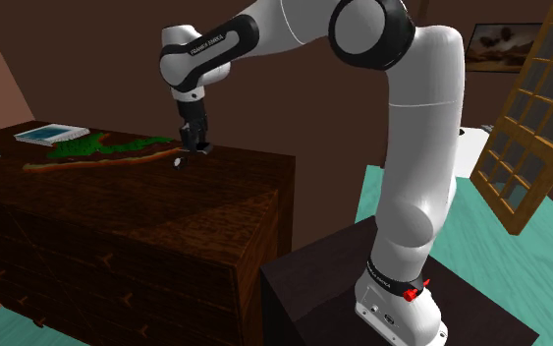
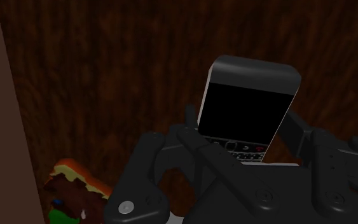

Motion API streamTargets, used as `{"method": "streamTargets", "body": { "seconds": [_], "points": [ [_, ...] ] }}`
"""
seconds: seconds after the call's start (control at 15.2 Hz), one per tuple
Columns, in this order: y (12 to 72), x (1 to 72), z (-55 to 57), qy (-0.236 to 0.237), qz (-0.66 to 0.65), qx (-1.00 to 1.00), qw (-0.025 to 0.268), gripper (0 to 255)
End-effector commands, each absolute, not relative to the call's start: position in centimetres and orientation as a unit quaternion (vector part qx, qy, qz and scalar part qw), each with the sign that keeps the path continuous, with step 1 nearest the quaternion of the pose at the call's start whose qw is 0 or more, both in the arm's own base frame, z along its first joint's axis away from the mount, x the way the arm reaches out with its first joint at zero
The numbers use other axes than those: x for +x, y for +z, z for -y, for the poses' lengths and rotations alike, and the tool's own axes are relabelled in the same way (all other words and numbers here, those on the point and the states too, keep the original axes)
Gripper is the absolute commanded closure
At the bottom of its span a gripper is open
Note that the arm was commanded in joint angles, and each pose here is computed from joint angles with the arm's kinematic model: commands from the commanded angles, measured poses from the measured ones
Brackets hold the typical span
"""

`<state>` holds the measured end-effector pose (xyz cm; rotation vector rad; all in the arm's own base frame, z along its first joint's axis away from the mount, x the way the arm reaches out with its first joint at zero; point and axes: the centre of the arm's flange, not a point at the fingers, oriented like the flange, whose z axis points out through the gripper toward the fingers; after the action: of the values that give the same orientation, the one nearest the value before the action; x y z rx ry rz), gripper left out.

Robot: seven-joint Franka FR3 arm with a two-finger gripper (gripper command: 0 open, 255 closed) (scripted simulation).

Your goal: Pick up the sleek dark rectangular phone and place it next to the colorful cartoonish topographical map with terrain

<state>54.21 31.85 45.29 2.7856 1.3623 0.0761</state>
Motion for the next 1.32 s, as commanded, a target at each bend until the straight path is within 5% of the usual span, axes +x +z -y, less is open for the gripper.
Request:
{"method": "streamTargets", "body": {
  "seconds": [0.0, 1.25],
  "points": [
    [45.4, 54.3, -34.5, 0.025, -0.438, 0.898, 0.020, 255],
    [42.2, 54.0, -51.4, 0.025, -0.438, 0.898, 0.020, 255]
  ]
}}
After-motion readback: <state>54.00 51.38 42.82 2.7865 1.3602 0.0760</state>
